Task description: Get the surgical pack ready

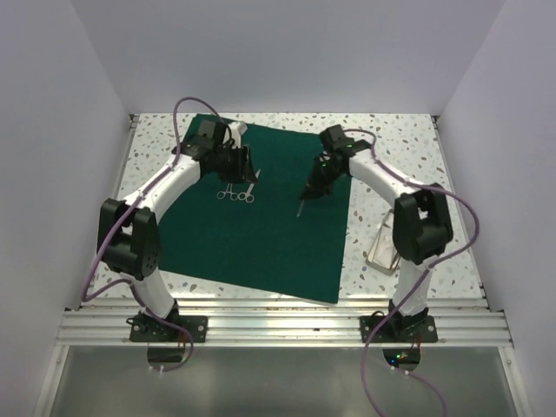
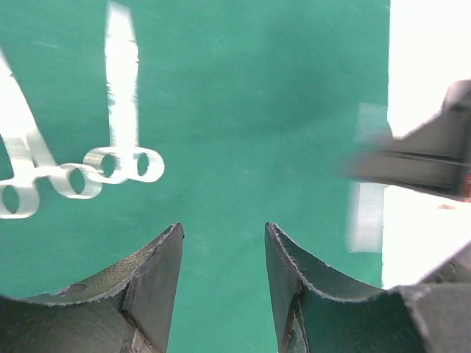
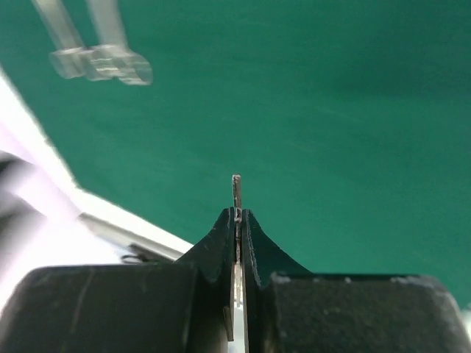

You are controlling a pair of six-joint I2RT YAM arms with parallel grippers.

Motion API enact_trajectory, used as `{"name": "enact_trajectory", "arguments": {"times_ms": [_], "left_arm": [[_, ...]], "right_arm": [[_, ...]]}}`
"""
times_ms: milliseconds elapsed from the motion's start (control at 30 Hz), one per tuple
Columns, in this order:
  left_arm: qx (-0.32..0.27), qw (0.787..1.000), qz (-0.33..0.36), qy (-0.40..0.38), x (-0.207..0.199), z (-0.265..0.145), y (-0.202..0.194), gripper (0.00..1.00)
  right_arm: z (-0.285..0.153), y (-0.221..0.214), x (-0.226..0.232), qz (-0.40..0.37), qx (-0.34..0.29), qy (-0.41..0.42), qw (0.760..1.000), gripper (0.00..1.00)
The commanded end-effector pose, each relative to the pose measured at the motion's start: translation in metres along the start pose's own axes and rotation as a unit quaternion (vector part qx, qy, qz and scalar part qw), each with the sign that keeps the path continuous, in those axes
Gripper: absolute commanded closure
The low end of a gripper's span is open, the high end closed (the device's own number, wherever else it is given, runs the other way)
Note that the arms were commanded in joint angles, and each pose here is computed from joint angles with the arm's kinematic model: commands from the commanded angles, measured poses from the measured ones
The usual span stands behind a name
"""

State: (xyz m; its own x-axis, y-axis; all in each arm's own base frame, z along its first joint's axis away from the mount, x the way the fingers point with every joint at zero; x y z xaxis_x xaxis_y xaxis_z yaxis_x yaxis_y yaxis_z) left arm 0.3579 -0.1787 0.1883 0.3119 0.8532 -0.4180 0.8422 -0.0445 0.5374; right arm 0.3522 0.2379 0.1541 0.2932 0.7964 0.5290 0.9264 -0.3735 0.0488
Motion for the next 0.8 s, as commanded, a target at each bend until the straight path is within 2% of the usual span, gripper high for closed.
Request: {"name": "enact_trajectory", "arguments": {"times_ms": [0, 33, 67, 133, 167, 233, 367, 467, 667, 767], "left_arm": [[-0.026, 0.998, 0.012, 0.061, 0.032, 0.002, 0.021, 0.48], [-0.019, 0.997, 0.013, 0.073, 0.038, 0.01, 0.019, 0.48], [-0.021, 0.996, 0.014, 0.09, 0.043, 0.011, 0.021, 0.48], [-0.018, 0.993, 0.01, 0.113, 0.052, 0.02, 0.021, 0.48], [-0.025, 0.99, 0.009, 0.139, 0.058, 0.021, 0.025, 0.48], [-0.021, 0.986, 0.001, 0.164, 0.066, 0.027, 0.026, 0.47], [-0.019, 0.977, -0.005, 0.211, 0.079, 0.036, 0.034, 0.43], [-0.009, 0.976, -0.008, 0.216, 0.083, 0.044, 0.036, 0.41], [0.001, 0.974, -0.002, 0.227, 0.088, 0.055, 0.039, 0.36], [-0.002, 0.971, 0.004, 0.239, 0.089, 0.058, 0.041, 0.36]], "right_arm": [[-0.086, -0.002, -0.061, -0.03, -0.046, -0.101, 0.993, 1.0], [-0.105, -0.004, -0.089, -0.013, -0.053, -0.167, 0.985, 1.0], [-0.129, -0.009, -0.1, -0.015, -0.077, -0.185, 0.98, 1.0], [-0.153, -0.021, -0.141, 0.011, -0.064, -0.245, 0.967, 1.0], [-0.168, -0.025, -0.152, 0.012, -0.089, -0.266, 0.96, 1.0], [-0.175, -0.034, -0.181, 0.029, -0.08, -0.308, 0.948, 1.0], [-0.167, -0.047, -0.209, 0.056, -0.05, -0.353, 0.933, 1.0], [-0.152, -0.042, -0.227, 0.066, -0.05, -0.37, 0.925, 1.0], [-0.127, -0.019, -0.234, 0.051, -0.044, -0.374, 0.925, 1.0], [-0.119, -0.012, -0.237, 0.047, -0.042, -0.383, 0.922, 0.96]]}}
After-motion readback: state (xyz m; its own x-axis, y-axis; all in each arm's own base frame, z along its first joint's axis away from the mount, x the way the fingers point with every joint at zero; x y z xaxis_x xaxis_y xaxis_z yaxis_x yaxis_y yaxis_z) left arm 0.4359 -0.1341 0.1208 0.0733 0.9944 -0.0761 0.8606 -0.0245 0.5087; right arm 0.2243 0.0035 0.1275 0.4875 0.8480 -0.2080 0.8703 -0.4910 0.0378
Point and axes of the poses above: each gripper's point midway between its finger pads, its own z axis out along the fingers, its own x axis along the line the jaws close on, y = z × x, the point moved 6 cm from there along -z, back along the fingers, and after that the axes turned 3 degrees about z, right-handed, at the moved point
